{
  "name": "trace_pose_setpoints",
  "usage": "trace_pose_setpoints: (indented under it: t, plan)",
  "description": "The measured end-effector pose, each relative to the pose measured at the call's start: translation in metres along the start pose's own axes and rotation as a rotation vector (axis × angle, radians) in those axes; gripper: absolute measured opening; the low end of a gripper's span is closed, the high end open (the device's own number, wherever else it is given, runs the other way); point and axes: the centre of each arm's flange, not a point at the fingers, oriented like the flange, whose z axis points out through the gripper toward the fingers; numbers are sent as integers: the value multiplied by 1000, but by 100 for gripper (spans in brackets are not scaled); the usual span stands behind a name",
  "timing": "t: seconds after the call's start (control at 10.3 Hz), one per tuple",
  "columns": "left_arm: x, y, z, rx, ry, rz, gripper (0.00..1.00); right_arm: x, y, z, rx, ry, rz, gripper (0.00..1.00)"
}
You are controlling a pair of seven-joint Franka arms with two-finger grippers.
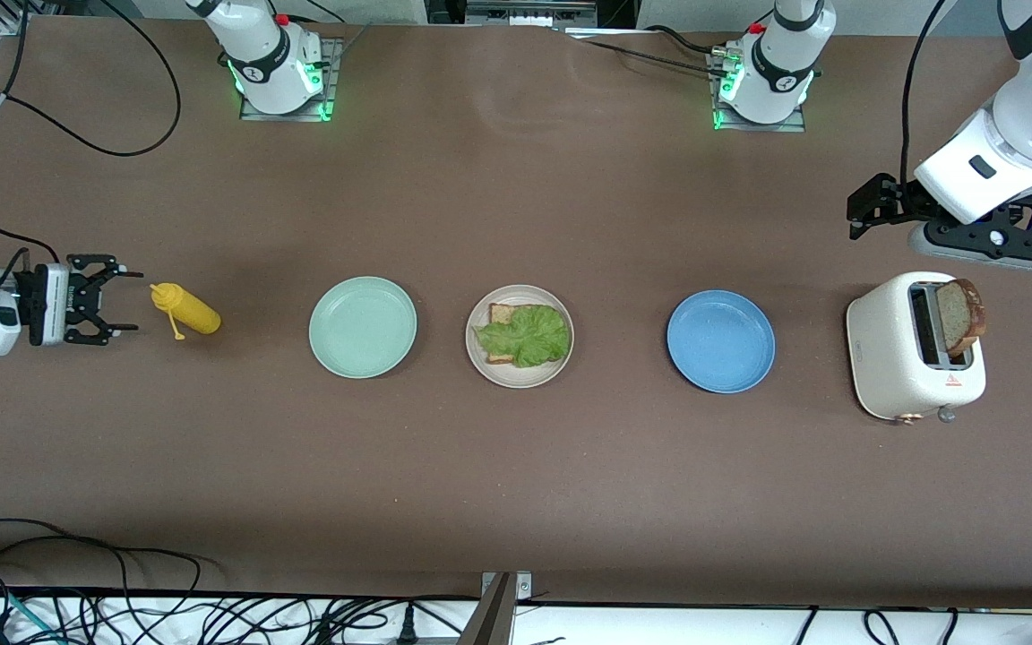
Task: Make sandwich on beige plate with both arms
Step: 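Move the right gripper back to the yellow bottle and open it, then grasp the yellow squeeze bottle with the right gripper and lift it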
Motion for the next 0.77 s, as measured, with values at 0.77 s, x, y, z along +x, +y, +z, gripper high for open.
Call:
trace_pose_setpoints:
  t: [0.77]
  plan:
    - [-14,-2,-3,-1,-57,-2,100,-17,12,64,41,169,-199,100]
